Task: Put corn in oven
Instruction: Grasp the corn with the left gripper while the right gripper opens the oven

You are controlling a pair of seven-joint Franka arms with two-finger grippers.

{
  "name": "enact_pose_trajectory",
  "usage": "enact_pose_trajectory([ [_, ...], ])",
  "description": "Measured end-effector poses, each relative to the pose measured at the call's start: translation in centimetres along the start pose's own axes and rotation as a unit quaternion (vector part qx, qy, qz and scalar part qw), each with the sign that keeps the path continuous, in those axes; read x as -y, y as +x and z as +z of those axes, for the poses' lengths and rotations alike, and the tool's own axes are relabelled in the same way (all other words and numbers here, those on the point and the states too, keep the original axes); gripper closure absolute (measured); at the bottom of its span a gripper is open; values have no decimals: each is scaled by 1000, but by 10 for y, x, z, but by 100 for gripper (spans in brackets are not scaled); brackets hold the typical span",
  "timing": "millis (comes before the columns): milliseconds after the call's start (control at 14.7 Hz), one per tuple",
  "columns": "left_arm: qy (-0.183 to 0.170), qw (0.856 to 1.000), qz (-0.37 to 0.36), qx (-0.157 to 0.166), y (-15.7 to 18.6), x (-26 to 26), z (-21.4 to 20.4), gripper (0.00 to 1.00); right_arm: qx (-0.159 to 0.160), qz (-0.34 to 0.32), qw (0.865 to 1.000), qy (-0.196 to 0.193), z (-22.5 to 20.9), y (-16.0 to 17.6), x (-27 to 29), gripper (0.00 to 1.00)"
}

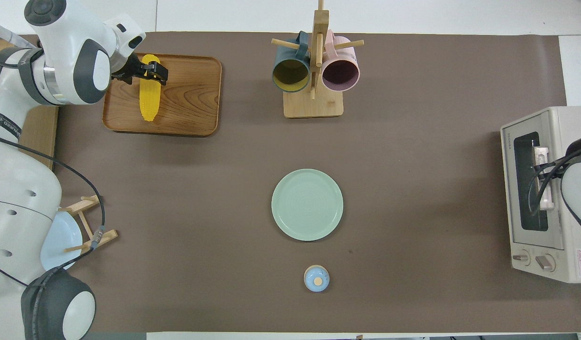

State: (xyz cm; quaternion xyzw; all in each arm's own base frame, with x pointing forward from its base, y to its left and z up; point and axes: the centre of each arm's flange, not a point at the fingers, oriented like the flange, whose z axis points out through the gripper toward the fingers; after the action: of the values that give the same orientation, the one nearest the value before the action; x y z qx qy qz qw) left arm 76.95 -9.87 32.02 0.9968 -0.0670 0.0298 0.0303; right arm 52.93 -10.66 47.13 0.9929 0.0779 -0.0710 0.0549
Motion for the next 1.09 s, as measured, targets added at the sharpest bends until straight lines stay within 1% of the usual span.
enact_pose_trajectory([
  [136,0,1000,2,-5,1,-2,4,0,0,10,1000,0,0,1,5,99],
  [272,1,1000,3,-3,1,-4,10,0,2,19,1000,-1,1,4,14,99],
  [340,1,1000,4,-2,0,-4,11,1,3,20,1000,-1,2,5,19,99],
  [407,1,1000,4,-2,0,-4,11,4,4,22,1000,-1,3,6,23,99],
  [611,2,1000,4,-2,0,-4,11,39,4,29,1000,-1,5,9,35,99],
  [679,2,1000,5,-3,1,-4,10,43,4,31,1000,-2,8,10,41,99],
  [815,2,1000,5,1,0,-4,10,43,2,30,1000,0,14,14,56,99],
  [883,2,1000,5,9,-2,-4,8,43,1,30,1000,3,18,16,63,99],
  [951,0,1000,4,15,-3,-5,0,43,-2,31,999,7,23,17,71,99],
  [1086,-11,1000,-1,18,-7,-8,-38,43,-7,30,999,18,35,20,83,99],
])
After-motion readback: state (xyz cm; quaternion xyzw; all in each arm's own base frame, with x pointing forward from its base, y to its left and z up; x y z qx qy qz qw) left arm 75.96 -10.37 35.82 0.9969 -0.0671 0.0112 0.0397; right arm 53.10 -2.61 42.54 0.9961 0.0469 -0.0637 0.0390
